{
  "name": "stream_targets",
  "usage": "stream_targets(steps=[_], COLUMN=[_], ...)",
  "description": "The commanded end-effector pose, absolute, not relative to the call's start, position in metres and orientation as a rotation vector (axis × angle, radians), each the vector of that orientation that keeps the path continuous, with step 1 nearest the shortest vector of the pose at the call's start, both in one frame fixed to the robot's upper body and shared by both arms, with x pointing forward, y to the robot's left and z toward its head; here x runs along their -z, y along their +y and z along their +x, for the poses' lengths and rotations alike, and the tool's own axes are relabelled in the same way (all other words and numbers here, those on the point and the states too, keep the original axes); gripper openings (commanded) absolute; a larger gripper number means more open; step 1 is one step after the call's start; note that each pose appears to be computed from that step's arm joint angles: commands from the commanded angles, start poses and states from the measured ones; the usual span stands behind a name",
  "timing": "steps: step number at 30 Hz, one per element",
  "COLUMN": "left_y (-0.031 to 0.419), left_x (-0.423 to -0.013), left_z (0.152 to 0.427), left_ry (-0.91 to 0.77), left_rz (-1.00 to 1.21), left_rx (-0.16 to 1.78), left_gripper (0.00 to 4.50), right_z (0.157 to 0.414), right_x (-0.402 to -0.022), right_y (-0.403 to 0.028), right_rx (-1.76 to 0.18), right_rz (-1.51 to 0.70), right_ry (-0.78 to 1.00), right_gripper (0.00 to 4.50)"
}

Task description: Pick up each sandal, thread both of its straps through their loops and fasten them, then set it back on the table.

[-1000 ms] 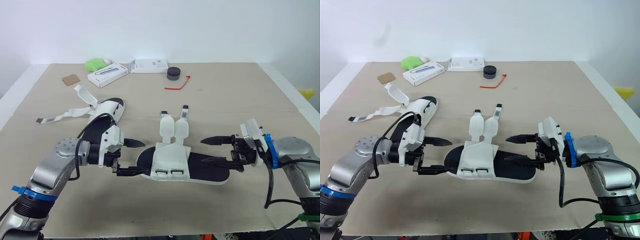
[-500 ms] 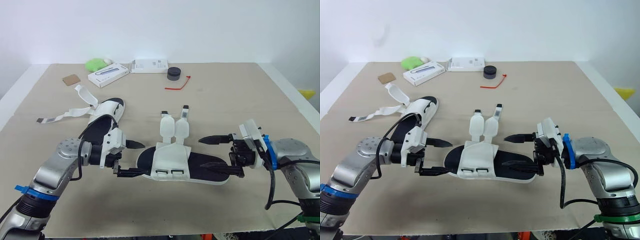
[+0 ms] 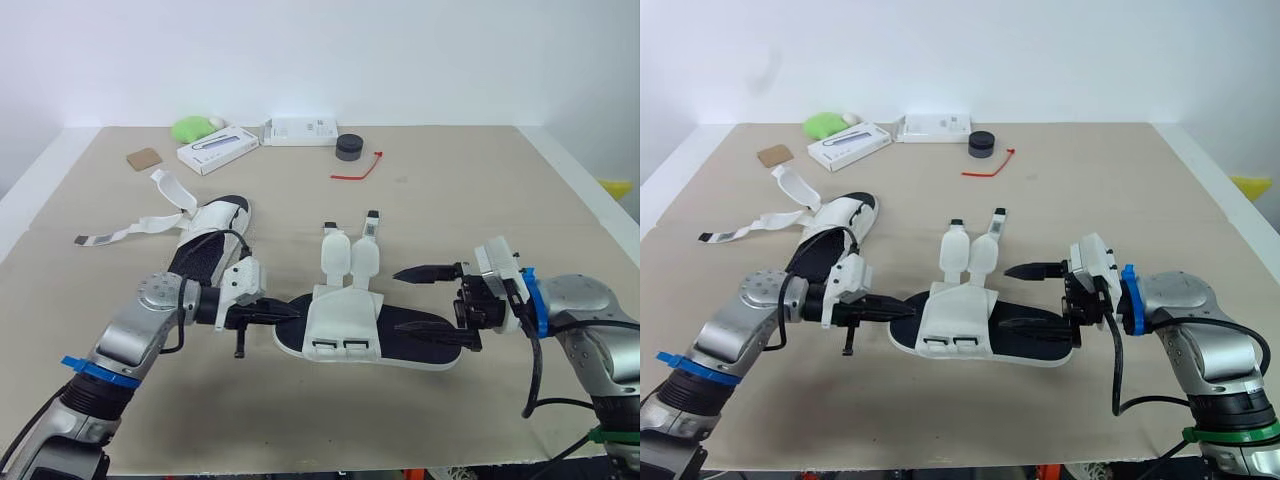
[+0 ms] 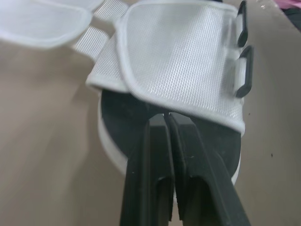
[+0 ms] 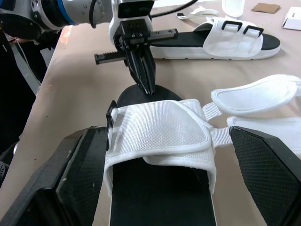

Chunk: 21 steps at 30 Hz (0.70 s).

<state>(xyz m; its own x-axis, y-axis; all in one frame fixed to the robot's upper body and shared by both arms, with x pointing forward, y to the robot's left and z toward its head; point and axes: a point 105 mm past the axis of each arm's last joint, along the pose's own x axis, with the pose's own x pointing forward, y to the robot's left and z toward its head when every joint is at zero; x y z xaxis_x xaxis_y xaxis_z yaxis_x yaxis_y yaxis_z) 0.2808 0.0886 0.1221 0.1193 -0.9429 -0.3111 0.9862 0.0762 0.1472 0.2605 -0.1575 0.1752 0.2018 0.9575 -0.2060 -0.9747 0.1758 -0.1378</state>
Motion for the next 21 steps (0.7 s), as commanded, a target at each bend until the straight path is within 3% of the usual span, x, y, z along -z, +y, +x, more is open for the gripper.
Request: stream_targets(steps=[1, 9, 21], left_y=[0.089, 0.095, 0.091], left_x=[-0.119, -0.103, -0.106], left_z=[0.282, 0.282, 0.288], left_ry=[0.149, 0.181, 0.144], left_rz=[0.434, 0.522, 0.559], left_rx=[1.476, 1.483, 1.486], left_gripper=[0.09, 0.09, 0.09], right_z=[0.262, 0.287, 0.348], right_x=[-0.187, -0.190, -0.191], right_y=[-0.151, -0.146, -0.149], right_rx=[-1.350, -1.208, -0.891], right_rz=[-0.220, -0.003, 0.468], right_ry=[0.036, 0.162, 0.579], right_gripper=[4.50, 4.50, 4.50])
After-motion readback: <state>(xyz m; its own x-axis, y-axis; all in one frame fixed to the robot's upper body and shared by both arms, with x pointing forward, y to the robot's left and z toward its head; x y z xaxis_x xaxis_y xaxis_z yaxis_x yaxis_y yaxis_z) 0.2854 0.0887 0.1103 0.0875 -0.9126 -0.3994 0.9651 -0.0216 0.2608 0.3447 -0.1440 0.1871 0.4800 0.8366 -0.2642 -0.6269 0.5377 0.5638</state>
